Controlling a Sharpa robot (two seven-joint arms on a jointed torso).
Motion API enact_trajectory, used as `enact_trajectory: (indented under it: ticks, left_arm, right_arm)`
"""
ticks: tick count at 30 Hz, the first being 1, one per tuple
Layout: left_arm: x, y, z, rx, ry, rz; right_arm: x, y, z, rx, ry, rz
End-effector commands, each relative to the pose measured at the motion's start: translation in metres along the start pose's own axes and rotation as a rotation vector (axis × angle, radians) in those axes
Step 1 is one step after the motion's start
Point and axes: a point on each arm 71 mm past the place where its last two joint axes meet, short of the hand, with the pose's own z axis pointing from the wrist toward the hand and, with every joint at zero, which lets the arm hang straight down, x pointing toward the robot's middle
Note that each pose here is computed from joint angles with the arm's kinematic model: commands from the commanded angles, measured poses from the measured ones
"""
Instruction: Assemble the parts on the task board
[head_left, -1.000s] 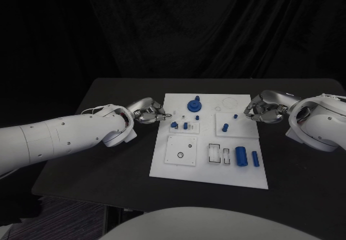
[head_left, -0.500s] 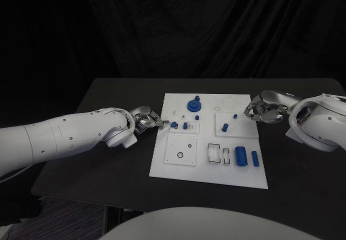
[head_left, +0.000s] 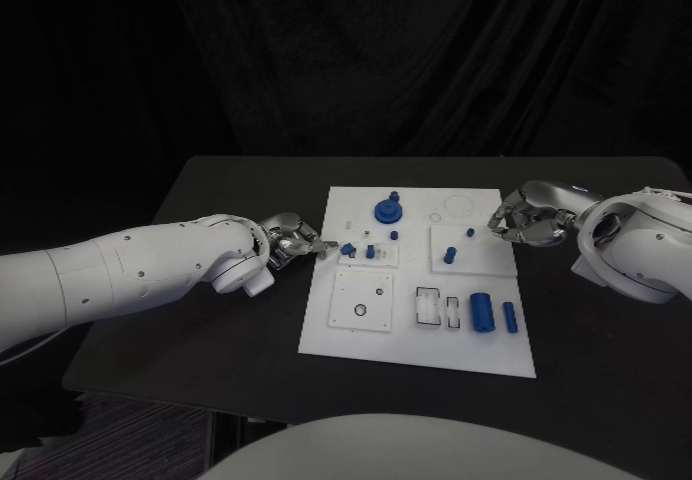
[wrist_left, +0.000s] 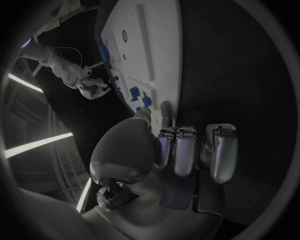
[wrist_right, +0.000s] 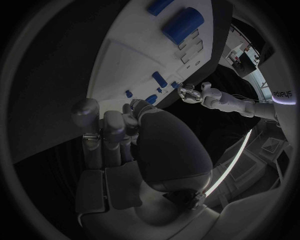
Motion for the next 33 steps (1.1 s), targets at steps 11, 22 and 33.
enact_trajectory:
  ticks: [11, 22, 33]
  left_arm:
    - [0.0200, -0.0097, 0.0094, 0.036, 0.122, -0.082]
    - [0.0186, -0.0158, 0.0109, 0.104, 0.048, -0.095]
    - [0.0197, -0.0116, 0.0113, 0.031, 0.036, -0.056]
  right_arm:
    - [0.001, 0.002, 0.002, -0.001, 0.000, 0.009]
    - [0.001, 0.001, 0.002, 0.001, 0.001, 0.009]
    - [0.002, 0.000, 0.002, 0.005, 0.007, 0.008]
